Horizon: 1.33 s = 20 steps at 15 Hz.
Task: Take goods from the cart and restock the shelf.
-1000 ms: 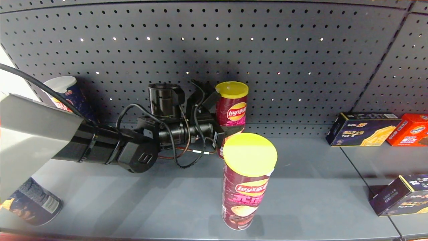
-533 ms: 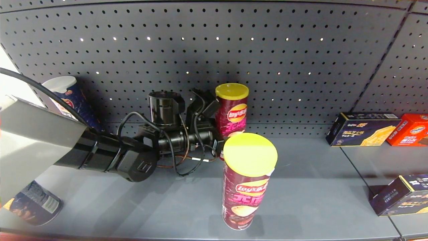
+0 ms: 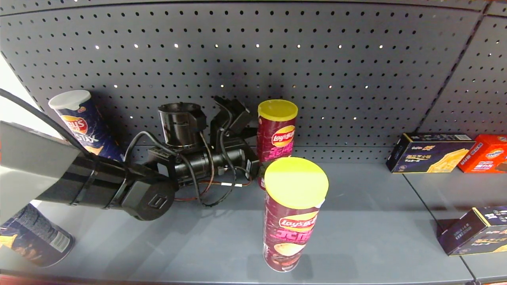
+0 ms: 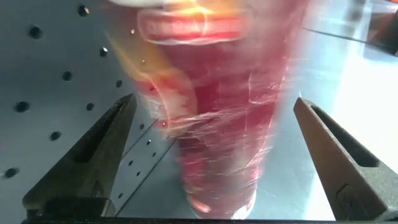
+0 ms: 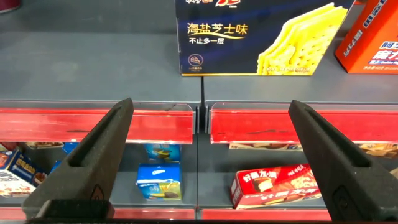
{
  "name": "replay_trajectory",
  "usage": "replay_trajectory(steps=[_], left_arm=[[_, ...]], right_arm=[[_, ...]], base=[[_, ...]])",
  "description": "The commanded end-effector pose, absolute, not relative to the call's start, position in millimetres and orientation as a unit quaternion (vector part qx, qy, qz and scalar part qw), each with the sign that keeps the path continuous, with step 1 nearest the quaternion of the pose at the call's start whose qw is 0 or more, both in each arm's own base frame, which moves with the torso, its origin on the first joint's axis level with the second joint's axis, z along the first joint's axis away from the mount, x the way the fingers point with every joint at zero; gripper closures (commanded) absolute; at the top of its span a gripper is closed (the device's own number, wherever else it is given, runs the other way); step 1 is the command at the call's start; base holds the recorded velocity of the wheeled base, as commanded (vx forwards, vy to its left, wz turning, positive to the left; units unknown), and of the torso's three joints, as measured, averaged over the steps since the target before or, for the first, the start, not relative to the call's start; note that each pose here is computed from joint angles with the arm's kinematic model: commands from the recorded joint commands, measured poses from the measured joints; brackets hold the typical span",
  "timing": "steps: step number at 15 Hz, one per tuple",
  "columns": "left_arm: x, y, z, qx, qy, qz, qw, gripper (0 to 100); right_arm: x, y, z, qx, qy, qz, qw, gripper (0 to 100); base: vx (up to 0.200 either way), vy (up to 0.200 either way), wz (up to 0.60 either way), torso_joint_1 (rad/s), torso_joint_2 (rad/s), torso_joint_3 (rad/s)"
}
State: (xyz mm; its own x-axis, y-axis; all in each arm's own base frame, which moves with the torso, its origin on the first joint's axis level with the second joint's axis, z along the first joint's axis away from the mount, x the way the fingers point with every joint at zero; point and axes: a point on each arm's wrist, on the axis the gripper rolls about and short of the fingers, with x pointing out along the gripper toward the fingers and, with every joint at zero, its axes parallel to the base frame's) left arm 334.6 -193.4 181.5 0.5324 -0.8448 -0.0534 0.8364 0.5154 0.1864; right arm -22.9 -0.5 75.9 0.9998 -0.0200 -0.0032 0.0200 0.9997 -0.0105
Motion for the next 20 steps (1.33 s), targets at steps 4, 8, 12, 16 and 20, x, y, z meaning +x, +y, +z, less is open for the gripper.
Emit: replay_trajectory(steps=[4, 8, 12, 16, 20], left_arm=[[318.0, -181.4, 186.1, 0.099, -0.022, -0.449, 0.888, 0], [311.3, -169.1, 180.0, 0.1, -0.021, -0.425, 0.899, 0], [312.4, -159.2, 178.2, 0.101, -0.019, -0.4, 0.911, 0], [315.8, -155.4, 177.3, 0.102, -0.016, -0.381, 0.919, 0], [317.9, -152.2, 177.4, 0.102, -0.017, -0.376, 0.921, 0]], right_arm=[[-22.8, -0.5, 75.9, -0.005, 0.002, -0.009, 1.0, 0], [-22.8, -0.5, 75.9, -0.005, 0.002, -0.009, 1.0, 0], [-22.8, -0.5, 75.9, -0.005, 0.002, -0.009, 1.0, 0], [-22.8, -0.5, 75.9, -0.005, 0.002, -0.01, 1.0, 0], [-22.8, -0.5, 75.9, -0.005, 0.002, -0.009, 1.0, 0]], base=[[0.0, 0.0, 0.0, 0.0, 0.0, 0.0], [0.0, 0.0, 0.0, 0.0, 0.0, 0.0], [0.0, 0.0, 0.0, 0.0, 0.0, 0.0], [0.0, 0.0, 0.0, 0.0, 0.0, 0.0], [0.0, 0.0, 0.0, 0.0, 0.0, 0.0]])
